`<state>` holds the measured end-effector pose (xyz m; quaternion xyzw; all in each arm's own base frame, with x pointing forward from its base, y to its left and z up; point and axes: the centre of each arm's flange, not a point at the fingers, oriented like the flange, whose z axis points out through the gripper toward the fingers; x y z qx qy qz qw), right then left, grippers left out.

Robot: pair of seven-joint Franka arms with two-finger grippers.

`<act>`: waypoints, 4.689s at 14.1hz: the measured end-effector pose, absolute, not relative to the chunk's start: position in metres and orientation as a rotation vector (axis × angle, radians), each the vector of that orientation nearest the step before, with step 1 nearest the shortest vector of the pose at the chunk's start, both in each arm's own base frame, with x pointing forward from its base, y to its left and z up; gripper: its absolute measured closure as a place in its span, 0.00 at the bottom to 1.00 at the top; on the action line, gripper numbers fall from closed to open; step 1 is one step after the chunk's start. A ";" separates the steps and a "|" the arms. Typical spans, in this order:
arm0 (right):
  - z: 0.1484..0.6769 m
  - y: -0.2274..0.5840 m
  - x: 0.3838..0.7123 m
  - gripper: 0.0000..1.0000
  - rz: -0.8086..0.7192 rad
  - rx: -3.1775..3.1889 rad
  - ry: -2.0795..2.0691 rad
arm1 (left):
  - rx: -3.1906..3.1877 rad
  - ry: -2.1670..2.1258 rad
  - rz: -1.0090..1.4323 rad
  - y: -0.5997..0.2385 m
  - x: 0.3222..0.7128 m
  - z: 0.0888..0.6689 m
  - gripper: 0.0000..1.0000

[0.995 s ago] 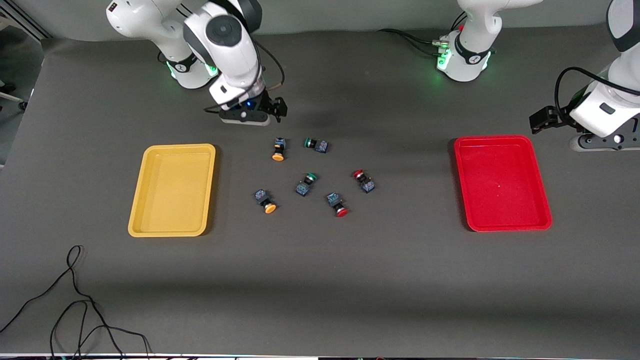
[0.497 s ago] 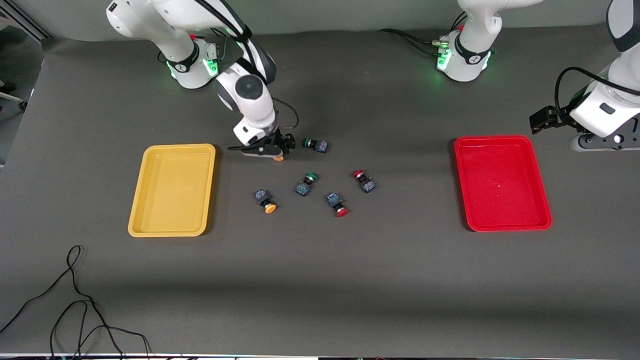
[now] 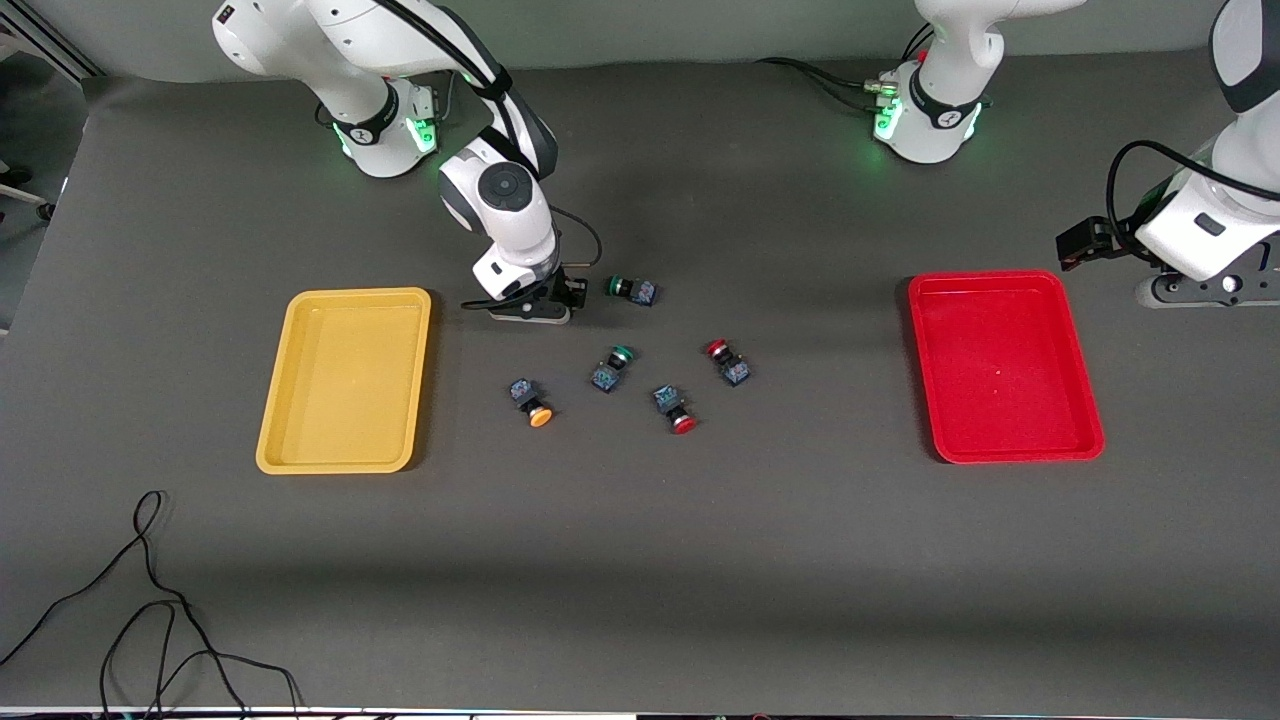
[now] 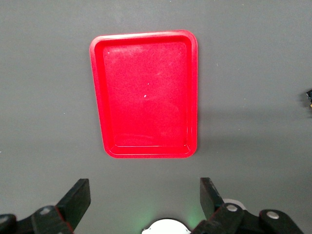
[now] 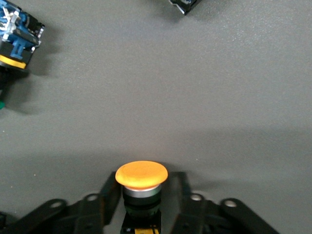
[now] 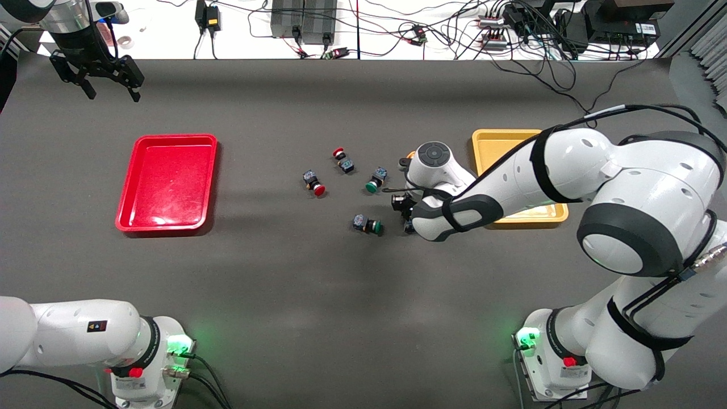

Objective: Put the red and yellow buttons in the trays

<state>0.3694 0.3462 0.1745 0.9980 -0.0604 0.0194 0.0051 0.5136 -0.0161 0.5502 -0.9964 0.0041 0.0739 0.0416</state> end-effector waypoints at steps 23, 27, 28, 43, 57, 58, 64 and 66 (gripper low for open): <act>0.353 -0.023 0.545 0.67 -0.033 3.104 0.229 | -3.086 -0.176 0.227 -0.255 0.487 0.372 0.00; 0.272 -0.033 0.517 0.67 -0.038 3.114 0.179 | -3.084 -0.336 0.201 -0.346 0.471 0.286 0.01; 0.258 -0.035 0.516 0.67 -0.049 3.129 0.172 | -3.078 -0.376 0.210 -0.355 0.477 0.273 0.00; 0.304 -0.018 0.594 0.00 -0.164 3.170 0.130 | -3.047 -0.633 0.220 -0.392 0.494 0.183 0.59; 0.244 0.290 0.553 0.00 0.088 3.148 0.285 | -2.997 -0.073 0.540 -0.059 0.573 0.352 0.59; 0.226 0.297 0.547 0.00 0.115 3.134 0.312 | -3.015 -0.037 0.538 -0.032 0.572 0.339 0.59; 0.176 0.305 0.535 0.20 0.146 3.131 0.322 | -3.062 0.019 0.451 0.012 0.517 0.222 0.59; 0.176 0.303 0.537 0.44 0.148 3.131 0.316 | -3.065 0.026 0.461 0.010 0.508 0.207 0.56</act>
